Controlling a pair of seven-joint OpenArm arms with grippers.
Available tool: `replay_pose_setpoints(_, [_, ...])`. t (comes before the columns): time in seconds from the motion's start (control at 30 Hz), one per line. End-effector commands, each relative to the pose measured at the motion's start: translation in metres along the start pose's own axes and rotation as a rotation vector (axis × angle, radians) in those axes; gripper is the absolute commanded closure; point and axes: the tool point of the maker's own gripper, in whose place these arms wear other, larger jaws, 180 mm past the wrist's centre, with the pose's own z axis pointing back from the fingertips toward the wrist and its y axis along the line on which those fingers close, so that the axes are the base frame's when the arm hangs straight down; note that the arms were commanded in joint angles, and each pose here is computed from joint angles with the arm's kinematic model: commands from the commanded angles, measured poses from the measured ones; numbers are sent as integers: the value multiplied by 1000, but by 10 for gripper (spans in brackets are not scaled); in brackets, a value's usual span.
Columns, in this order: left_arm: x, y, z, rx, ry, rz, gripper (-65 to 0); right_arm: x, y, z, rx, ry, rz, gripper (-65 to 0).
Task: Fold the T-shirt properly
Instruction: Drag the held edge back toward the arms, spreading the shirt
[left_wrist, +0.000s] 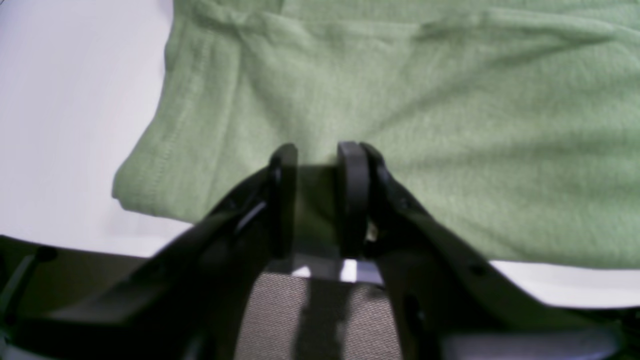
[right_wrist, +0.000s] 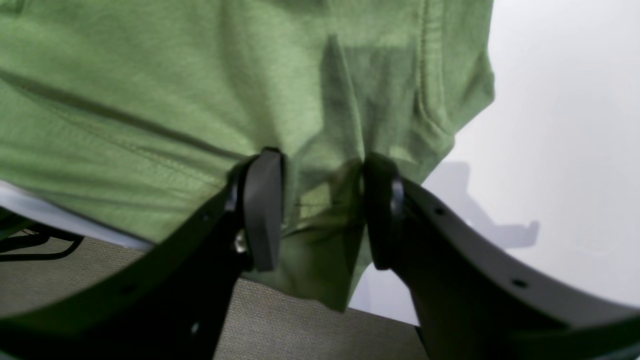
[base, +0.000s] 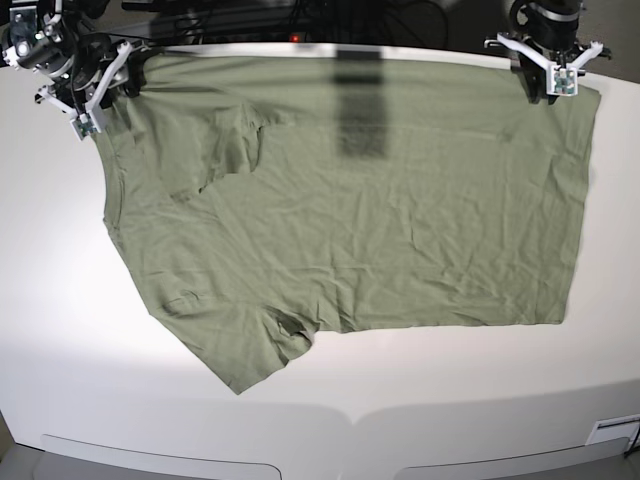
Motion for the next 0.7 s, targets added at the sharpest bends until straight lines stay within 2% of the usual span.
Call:
replay_pose_setpoints(0.0, [-87,-15,25,-49,369,7,-146,-10,-10,4,-42,52,14,-262])
replay_pose_setpoints(0.1, [-81,-1,23,37,335,19,-146,2,-16,8,-87,10,-10,-262])
replay_pose_setpoints(0.17, [-80,5,23,61,330,-12,-146,12,-19,12,-106,-17,-12,-262])
replay_pose_setpoints(0.33, [-69,7,19,68,272,-53,-146,31,-19,19,-122,-84,4,-262])
replay_pose_setpoints(0.67, [-35,8,2,74,179,-47,-165,36,-18,20,-122,-98,5,-262])
